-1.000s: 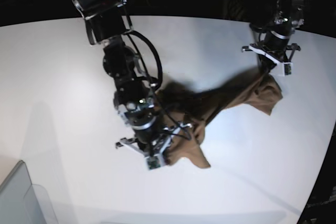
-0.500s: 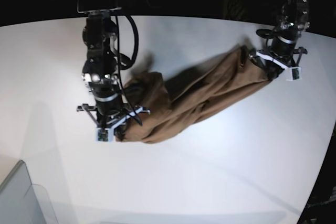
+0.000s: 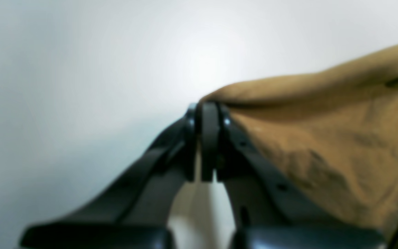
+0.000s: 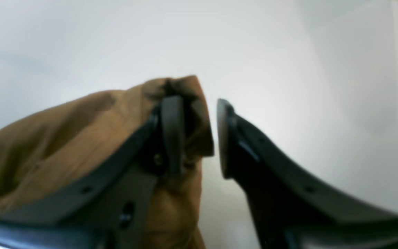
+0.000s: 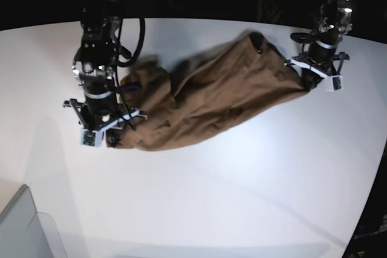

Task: Layout the t-shirt on the table in an organized manner, then fold the t-shirt properly
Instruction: 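Pull both grippers apart to stretch the brown shirt out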

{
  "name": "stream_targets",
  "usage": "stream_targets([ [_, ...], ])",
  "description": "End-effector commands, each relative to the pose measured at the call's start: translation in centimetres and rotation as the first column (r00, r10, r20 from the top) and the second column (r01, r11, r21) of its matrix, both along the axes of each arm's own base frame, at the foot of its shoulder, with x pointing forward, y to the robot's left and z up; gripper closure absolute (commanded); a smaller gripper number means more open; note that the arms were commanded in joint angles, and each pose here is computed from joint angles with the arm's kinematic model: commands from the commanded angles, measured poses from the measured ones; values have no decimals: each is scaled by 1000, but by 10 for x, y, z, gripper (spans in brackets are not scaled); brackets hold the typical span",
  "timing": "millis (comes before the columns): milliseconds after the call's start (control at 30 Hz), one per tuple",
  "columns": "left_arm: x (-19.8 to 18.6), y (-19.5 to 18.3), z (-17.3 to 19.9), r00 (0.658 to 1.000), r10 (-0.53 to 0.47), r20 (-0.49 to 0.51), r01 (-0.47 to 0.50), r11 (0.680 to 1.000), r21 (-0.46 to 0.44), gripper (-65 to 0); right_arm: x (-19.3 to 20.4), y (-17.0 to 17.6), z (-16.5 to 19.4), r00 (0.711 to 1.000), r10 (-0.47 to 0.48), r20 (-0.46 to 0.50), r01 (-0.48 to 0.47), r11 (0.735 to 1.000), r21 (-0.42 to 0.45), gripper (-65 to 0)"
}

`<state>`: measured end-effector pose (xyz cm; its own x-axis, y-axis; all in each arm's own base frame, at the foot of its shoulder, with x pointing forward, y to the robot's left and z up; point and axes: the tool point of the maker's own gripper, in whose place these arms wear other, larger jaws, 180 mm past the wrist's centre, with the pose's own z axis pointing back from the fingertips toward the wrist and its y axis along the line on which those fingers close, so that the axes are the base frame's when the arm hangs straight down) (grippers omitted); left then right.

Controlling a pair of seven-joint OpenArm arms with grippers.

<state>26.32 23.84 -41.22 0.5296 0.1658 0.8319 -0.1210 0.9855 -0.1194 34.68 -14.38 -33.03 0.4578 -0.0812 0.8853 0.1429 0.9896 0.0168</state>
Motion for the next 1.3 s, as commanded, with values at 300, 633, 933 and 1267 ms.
stream_targets([
  [300,4,-1,8,999,9,40,-9,1000,-2,-5,-35,4,43,993,1,115,1,1000,-17,-460],
  [633,4,-3,7,999,10,38,-9,1000,-9,-5,-103,71,-2,987,162,-22,-160,985,57,-465],
  [933,4,-3,7,999,10,35,-10,1000,-11,-5,-121,98,-29,976,217,-16,-215,973,84,-465],
  [1267,3,-3,6,999,10,32,-9,1000,-11,-5,-114,60,-67,998,43,-39,-44,999,-28,-465],
])
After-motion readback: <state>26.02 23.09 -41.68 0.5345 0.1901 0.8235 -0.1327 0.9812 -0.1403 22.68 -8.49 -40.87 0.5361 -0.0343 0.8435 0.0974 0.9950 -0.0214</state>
